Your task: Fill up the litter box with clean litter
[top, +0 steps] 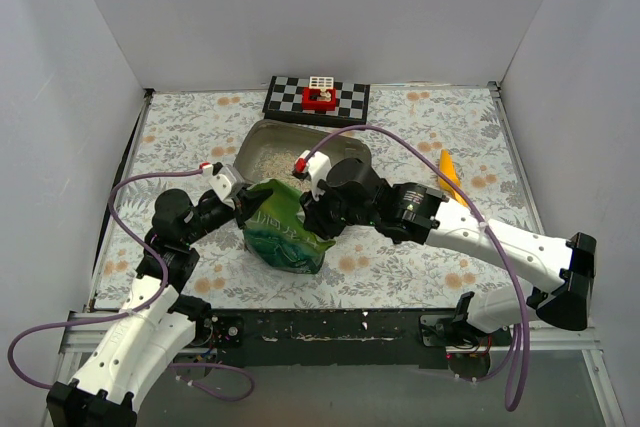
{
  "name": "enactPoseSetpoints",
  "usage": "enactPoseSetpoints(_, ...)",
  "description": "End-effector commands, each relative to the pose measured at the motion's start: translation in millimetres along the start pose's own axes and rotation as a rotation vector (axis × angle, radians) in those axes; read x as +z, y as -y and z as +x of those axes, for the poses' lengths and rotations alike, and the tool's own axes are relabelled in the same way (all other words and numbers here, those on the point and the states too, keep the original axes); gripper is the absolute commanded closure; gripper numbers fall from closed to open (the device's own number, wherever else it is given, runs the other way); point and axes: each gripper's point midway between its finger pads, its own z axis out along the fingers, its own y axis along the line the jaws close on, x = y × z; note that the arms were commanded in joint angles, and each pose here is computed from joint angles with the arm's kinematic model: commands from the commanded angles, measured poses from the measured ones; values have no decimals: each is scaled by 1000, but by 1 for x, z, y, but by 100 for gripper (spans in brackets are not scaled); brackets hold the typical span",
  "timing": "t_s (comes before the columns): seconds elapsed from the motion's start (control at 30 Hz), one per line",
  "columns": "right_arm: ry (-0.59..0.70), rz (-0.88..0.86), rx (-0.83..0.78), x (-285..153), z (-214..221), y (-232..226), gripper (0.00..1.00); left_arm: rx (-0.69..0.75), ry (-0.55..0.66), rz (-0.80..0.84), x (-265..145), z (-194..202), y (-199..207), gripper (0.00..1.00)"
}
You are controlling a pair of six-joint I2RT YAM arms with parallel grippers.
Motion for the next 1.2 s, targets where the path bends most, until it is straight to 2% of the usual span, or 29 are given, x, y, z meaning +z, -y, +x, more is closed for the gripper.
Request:
enactPoseSetpoints(0.0,30,-33,-19,1,-10,-8,65,14,24,10,1,-14,2,100)
enactPoseSetpoints(0.9,20,56,-70,26,-6,12,62,20,13,13,2,-5,2,100)
enactPoseSetpoints(1.17,-2,25,-76,37,0,9,65,21,11,8,1,-3,1,100)
